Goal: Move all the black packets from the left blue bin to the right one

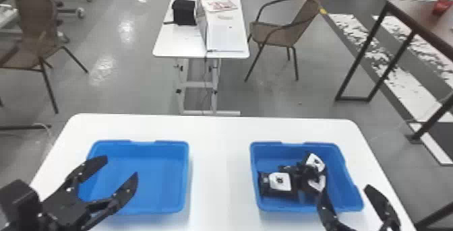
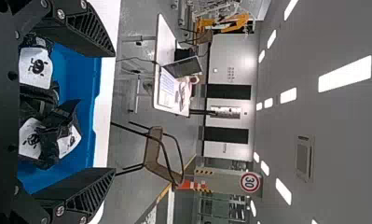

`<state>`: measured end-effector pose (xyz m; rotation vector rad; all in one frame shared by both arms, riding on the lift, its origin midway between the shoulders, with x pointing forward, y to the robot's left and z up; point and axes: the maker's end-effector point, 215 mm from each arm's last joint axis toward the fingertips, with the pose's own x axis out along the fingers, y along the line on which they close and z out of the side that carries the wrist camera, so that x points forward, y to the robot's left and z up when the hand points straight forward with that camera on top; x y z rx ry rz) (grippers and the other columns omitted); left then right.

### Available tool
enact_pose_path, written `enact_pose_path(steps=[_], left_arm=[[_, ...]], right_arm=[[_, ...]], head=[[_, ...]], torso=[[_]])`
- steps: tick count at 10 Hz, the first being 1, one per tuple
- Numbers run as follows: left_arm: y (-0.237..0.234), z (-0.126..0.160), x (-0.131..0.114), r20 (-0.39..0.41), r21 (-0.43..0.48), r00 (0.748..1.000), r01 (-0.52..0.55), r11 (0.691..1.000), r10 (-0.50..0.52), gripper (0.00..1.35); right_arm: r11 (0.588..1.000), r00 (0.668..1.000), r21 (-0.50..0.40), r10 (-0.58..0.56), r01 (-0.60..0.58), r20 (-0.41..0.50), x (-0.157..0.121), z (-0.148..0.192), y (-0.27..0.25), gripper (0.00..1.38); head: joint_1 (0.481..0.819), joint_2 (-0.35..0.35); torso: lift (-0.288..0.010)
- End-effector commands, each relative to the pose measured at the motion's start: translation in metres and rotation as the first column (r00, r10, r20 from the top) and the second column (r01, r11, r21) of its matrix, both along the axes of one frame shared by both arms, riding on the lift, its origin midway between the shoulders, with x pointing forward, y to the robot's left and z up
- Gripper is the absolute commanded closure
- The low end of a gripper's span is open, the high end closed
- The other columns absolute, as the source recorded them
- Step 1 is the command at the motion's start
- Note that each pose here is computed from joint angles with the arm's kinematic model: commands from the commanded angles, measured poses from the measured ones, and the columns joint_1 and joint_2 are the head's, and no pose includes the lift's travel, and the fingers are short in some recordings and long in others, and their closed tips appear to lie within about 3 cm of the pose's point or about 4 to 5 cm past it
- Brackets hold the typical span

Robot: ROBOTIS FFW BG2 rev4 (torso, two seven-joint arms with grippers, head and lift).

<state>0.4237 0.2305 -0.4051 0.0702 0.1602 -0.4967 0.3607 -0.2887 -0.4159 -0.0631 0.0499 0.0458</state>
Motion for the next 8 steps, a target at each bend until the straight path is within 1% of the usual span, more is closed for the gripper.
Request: enact_pose_path(steps=[1,3,5,8], left_arm=[[0.013,0.013,-0.009,0.060,0.026,0.998,-0.024,0.999,0.022,0.31],[0.033,0.009,-0.019,0.056,0.036,0.996,-0.065,0.997,0.063,0.31],[0.030,0.006,-0.021,0.043,0.019,0.997,-0.064,0.998,0.063,0.31],[0.030,0.001,-0.022,0.025,0.008,0.997,-0.068,0.998,0.067,0.31]], right_arm=[[1.000,1.000,0.013,-0.001,0.001,0.005,-0.007,0.001,0.004,0.15],[1.000,1.000,0.024,-0.008,0.007,0.008,-0.010,0.000,0.007,0.15],[0.999,1.000,0.031,-0.016,0.016,0.003,-0.014,-0.002,0.006,0.15],[0.999,1.000,0.037,-0.017,0.017,0.002,-0.015,-0.002,0.007,0.15]], head=[[0.695,-0.085],[0.695,-0.059],[0.695,-0.030],[0.695,-0.035]], torso=[[0.000],[0.000],[0.000],[0.000]])
